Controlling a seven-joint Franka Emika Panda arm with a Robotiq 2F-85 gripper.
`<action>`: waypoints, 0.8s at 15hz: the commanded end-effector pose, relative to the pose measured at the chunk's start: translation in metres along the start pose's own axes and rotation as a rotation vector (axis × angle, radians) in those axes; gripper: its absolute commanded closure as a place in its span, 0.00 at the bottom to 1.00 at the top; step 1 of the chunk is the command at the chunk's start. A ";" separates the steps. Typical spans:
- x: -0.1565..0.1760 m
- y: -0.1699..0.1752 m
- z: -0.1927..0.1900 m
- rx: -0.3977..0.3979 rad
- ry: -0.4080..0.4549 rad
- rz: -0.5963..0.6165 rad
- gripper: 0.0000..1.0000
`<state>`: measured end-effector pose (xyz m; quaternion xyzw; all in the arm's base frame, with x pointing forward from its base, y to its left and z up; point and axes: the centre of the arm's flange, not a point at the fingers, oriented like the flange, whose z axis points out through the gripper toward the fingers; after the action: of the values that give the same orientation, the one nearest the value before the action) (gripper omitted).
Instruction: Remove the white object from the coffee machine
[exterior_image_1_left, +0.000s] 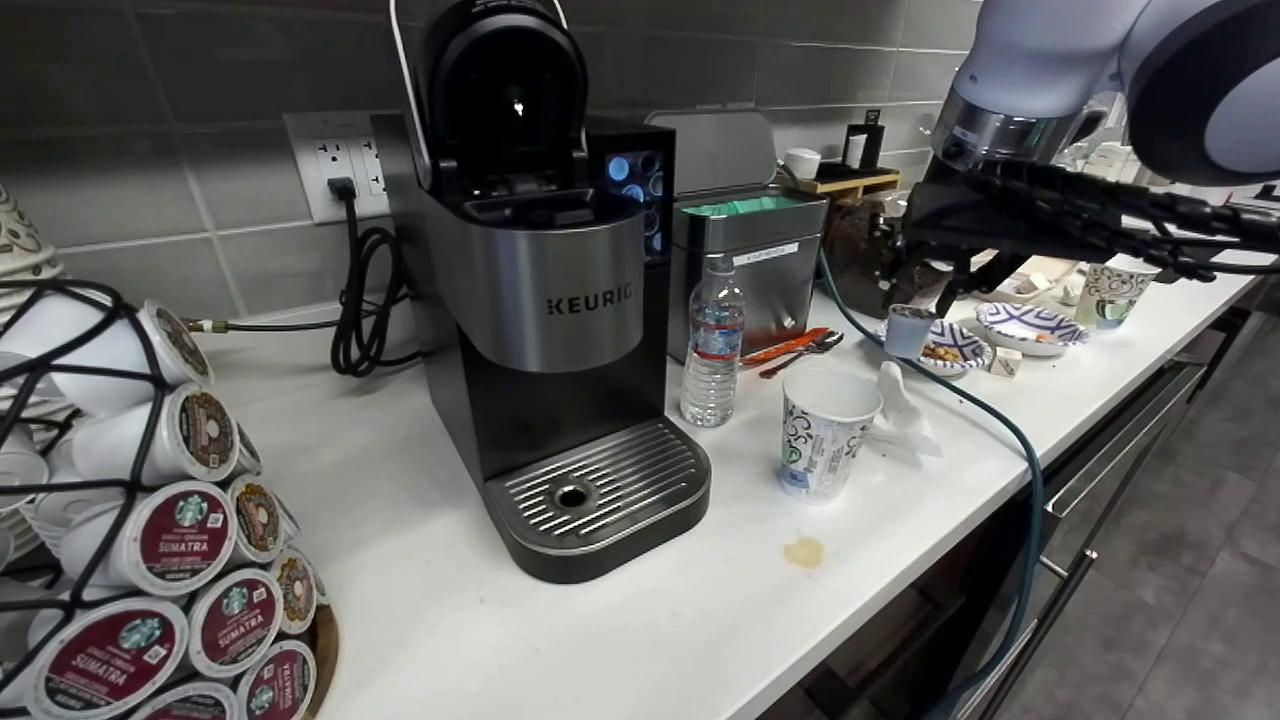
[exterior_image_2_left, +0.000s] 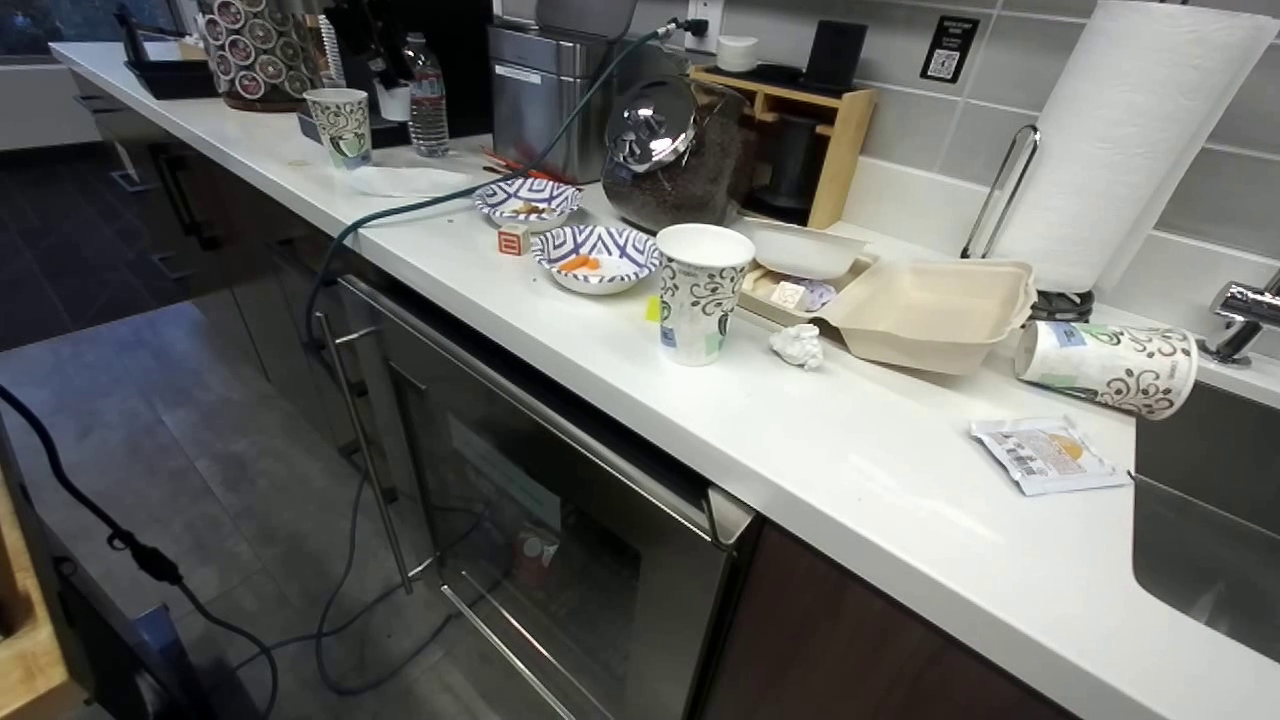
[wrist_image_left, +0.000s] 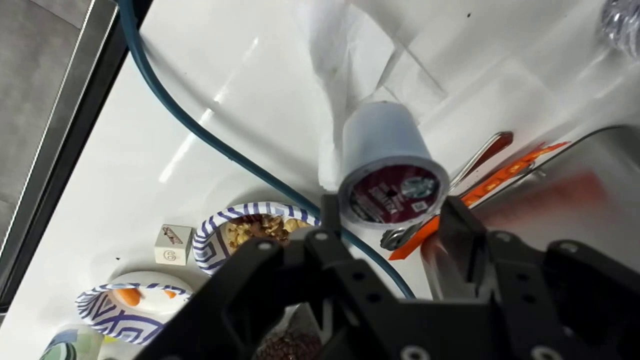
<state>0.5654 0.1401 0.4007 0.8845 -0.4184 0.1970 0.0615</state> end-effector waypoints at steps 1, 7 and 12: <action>-0.003 -0.006 0.006 -0.026 0.039 0.009 0.72; -0.012 -0.016 0.051 -0.073 0.094 -0.003 0.72; -0.017 -0.026 0.097 -0.066 0.083 0.043 0.72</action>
<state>0.5881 0.1380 0.3322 0.8729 -0.4234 0.2139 0.1141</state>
